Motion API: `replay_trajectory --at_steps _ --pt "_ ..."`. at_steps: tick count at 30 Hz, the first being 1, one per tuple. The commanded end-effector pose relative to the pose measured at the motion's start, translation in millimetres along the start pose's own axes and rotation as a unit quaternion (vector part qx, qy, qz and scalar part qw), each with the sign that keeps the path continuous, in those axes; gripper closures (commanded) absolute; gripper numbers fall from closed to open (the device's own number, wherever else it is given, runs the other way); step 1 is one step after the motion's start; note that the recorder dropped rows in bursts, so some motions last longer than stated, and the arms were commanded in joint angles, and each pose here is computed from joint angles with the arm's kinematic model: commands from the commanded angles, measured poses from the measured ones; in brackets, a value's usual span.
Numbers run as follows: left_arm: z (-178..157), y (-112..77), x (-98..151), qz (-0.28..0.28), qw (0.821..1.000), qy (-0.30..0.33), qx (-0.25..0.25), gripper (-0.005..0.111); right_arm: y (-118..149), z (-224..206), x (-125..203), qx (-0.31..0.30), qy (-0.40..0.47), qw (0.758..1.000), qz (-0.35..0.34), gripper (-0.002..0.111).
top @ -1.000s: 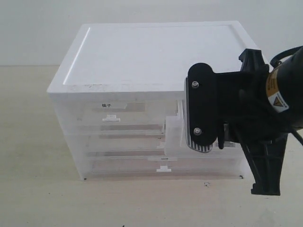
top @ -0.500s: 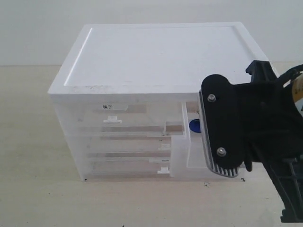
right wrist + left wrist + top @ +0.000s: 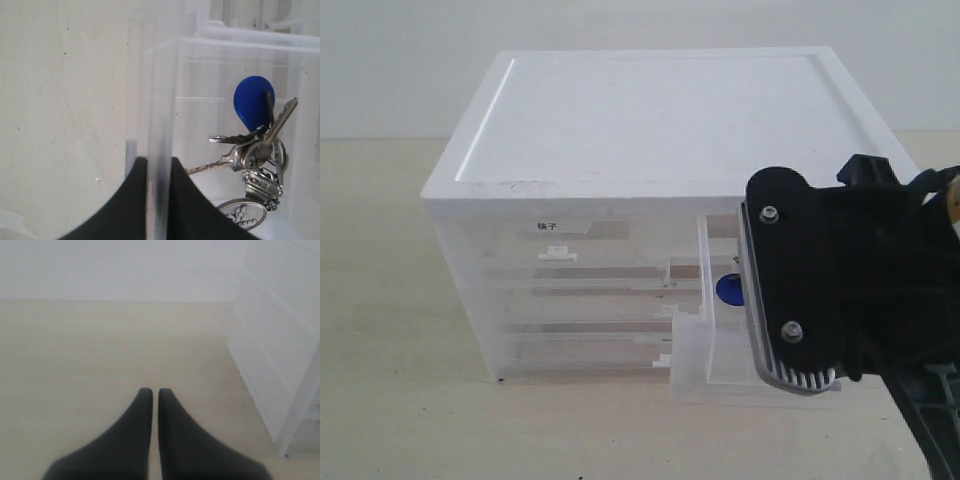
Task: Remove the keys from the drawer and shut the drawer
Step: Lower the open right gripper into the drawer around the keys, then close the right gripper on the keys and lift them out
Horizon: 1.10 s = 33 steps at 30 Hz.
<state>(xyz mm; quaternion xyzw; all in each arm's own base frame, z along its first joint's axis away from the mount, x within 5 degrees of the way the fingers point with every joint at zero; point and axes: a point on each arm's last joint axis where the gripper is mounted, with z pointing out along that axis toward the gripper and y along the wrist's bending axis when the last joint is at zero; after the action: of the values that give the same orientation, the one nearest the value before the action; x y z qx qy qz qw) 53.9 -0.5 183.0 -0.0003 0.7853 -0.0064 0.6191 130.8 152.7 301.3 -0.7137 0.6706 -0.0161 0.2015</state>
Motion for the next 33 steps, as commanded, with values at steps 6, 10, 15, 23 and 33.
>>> replay_trajectory --at_steps 6,10,15,23,33 --pt "-0.2 0.0 -2.1 0.002 1.000 -0.006 0.000 0.102 1.5 -4.5 1.6 -0.004 -0.002 1.000 0.009 0.066" --pt "-0.2 0.0 -2.1 0.002 1.000 -0.006 0.000 0.102 1.8 -10.8 2.4 0.011 -0.018 1.000 0.009 0.058" --pt "-0.2 0.0 -2.1 0.002 1.000 -0.006 0.000 0.102 1.9 -31.3 3.9 0.058 -0.077 0.994 0.059 0.058" --pt "-0.2 0.0 -2.1 0.002 1.000 -0.006 0.000 0.102 -11.7 -29.5 5.9 0.108 -0.084 0.951 0.279 0.058" --pt "-0.2 0.0 -2.1 0.002 1.000 -0.006 0.000 0.102 -35.9 30.0 -7.9 0.132 -0.001 0.920 0.368 0.058"
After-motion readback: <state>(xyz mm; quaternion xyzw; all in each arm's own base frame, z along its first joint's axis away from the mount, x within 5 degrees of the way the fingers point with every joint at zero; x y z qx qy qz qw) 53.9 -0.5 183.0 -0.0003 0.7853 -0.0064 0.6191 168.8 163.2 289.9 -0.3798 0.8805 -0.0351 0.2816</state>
